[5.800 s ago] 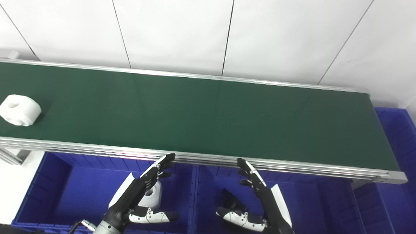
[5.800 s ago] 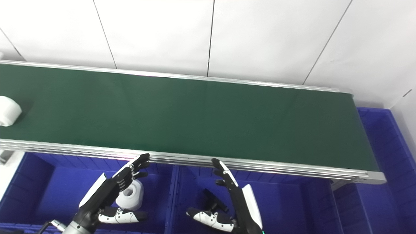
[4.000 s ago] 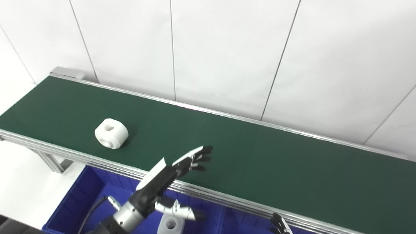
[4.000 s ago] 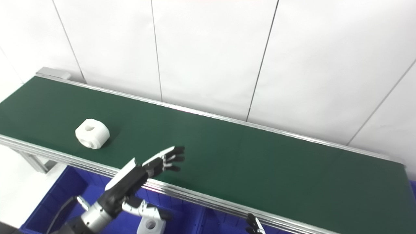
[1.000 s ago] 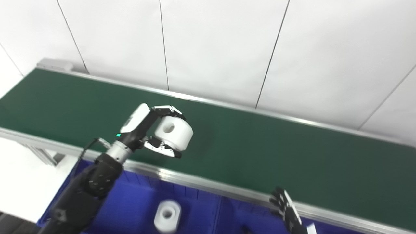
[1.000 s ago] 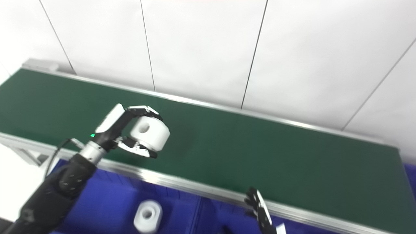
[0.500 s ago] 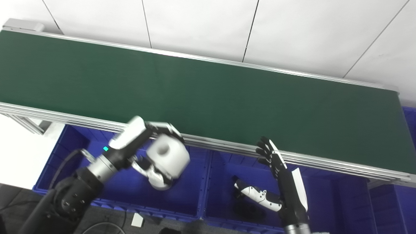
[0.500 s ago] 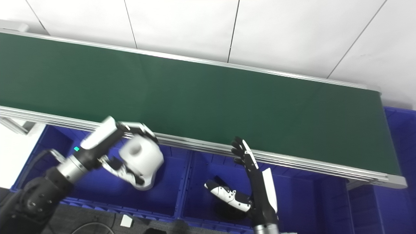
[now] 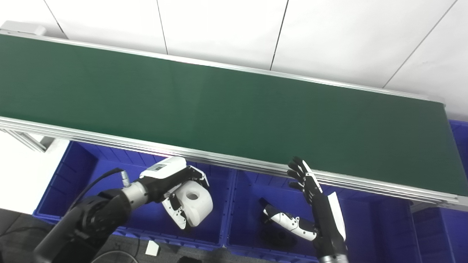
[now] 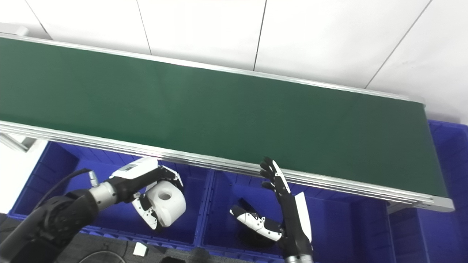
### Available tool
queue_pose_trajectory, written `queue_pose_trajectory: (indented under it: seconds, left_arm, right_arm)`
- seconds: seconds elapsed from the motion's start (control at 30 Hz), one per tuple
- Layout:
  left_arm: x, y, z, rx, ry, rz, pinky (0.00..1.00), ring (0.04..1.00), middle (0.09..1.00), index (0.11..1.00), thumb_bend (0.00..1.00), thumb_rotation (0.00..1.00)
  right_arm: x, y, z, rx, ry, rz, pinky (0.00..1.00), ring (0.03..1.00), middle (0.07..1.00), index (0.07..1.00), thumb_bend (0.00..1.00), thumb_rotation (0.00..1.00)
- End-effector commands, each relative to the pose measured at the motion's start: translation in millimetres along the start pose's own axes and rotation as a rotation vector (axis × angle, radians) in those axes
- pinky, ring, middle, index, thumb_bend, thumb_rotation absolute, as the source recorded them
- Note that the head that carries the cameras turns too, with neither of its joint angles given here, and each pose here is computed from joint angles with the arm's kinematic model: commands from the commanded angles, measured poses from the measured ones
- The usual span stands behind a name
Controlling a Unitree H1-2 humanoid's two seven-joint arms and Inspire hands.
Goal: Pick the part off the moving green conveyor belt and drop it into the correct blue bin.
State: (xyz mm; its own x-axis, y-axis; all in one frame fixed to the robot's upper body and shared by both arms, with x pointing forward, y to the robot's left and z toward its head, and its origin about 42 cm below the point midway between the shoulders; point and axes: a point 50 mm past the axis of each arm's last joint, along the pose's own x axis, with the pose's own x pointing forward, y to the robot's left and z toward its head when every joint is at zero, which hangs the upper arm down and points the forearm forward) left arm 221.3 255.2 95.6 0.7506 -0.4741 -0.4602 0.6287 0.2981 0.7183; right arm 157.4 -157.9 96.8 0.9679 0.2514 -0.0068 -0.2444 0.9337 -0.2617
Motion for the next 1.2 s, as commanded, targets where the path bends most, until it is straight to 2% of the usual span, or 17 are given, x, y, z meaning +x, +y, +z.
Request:
queue_pose_trajectory:
  seconds: [0.0, 0.07, 0.1, 0.17, 0.23, 0.4, 0.47, 0.53, 0.6, 0.67, 0.7, 0.87, 0.97, 1.17]
  left_arm:
    - [7, 6, -1, 0.049, 0.066, 0.012, 0.67, 0.745, 0.781, 0.721, 0.61, 0.01]
    - [9, 8, 0, 0.1, 0.126, -0.014, 0.73, 0.852, 0.89, 0.869, 0.64, 0.11]
    - [9, 9, 0, 0.125, 0.152, -0.029, 0.76, 0.882, 0.927, 0.907, 0.65, 0.17]
    - [7, 10, 0, 0.14, 0.183, -0.041, 0.81, 0.934, 0.985, 0.954, 0.69, 0.25]
    - [3, 10, 2, 0.123, 0.183, -0.03, 0.82, 0.96, 0.998, 0.974, 0.72, 0.28]
    - [-9, 7, 10, -0.006, 0.103, 0.044, 0.75, 0.956, 1.0, 0.966, 0.76, 0.29]
    - [-15, 5, 15, -0.072, 0.038, 0.071, 0.75, 0.963, 1.0, 0.96, 0.76, 0.26]
    - [-24, 2, 23, -0.266, -0.113, 0.123, 0.81, 0.968, 0.999, 0.949, 0.75, 0.22]
    - [-33, -2, 29, -0.431, -0.221, 0.174, 0.87, 0.946, 0.96, 0.922, 0.73, 0.27]
    - [-39, -6, 38, -0.568, -0.29, 0.194, 0.89, 0.942, 0.951, 0.922, 0.74, 0.36]
    - [-41, -8, 43, -0.623, -0.322, 0.2, 0.89, 0.944, 0.957, 0.925, 0.73, 0.37]
    - [-39, -15, 66, -0.797, -0.452, 0.23, 0.87, 0.94, 0.963, 0.948, 0.69, 0.37]
    - [-35, -26, 70, -0.883, -0.486, 0.269, 0.89, 0.929, 0.954, 0.955, 0.67, 0.4]
    - [-29, -54, 51, -0.907, -0.442, 0.308, 0.92, 0.955, 0.979, 0.969, 0.65, 0.37]
  right_arm:
    - [0, 1, 8, 0.01, -0.074, -0.002, 0.78, 0.862, 0.891, 0.933, 0.69, 0.36]
    - [-1, 1, 7, 0.006, -0.076, 0.001, 0.78, 0.86, 0.891, 0.934, 0.69, 0.36]
    - [-1, 1, 6, 0.003, -0.076, 0.002, 0.78, 0.86, 0.892, 0.935, 0.68, 0.37]
    - [-2, 1, 6, 0.005, -0.078, 0.004, 0.77, 0.859, 0.892, 0.934, 0.69, 0.37]
    - [-4, 1, 6, 0.009, -0.083, 0.005, 0.77, 0.859, 0.893, 0.932, 0.69, 0.37]
    - [-8, 3, 7, 0.029, -0.08, 0.013, 0.78, 0.864, 0.894, 0.931, 0.69, 0.36]
    - [-10, 3, 6, 0.032, -0.082, 0.015, 0.78, 0.865, 0.895, 0.93, 0.69, 0.35]
    - [-11, 3, 6, 0.031, -0.079, 0.019, 0.78, 0.865, 0.896, 0.929, 0.7, 0.35]
    - [-12, 2, 5, 0.031, -0.072, 0.021, 0.78, 0.866, 0.897, 0.93, 0.69, 0.35]
    - [-13, 2, 3, 0.031, -0.067, 0.022, 0.78, 0.865, 0.896, 0.929, 0.69, 0.34]
    - [-13, 1, 2, 0.03, -0.065, 0.023, 0.78, 0.864, 0.895, 0.929, 0.69, 0.34]
    - [-13, -1, -5, 0.025, -0.062, 0.035, 0.78, 0.867, 0.899, 0.931, 0.69, 0.34]
    - [-13, -1, -8, 0.015, -0.053, 0.039, 0.78, 0.86, 0.896, 0.927, 0.7, 0.33]
    - [-20, -2, -12, 0.0, -0.033, 0.026, 0.77, 0.854, 0.89, 0.923, 0.71, 0.3]
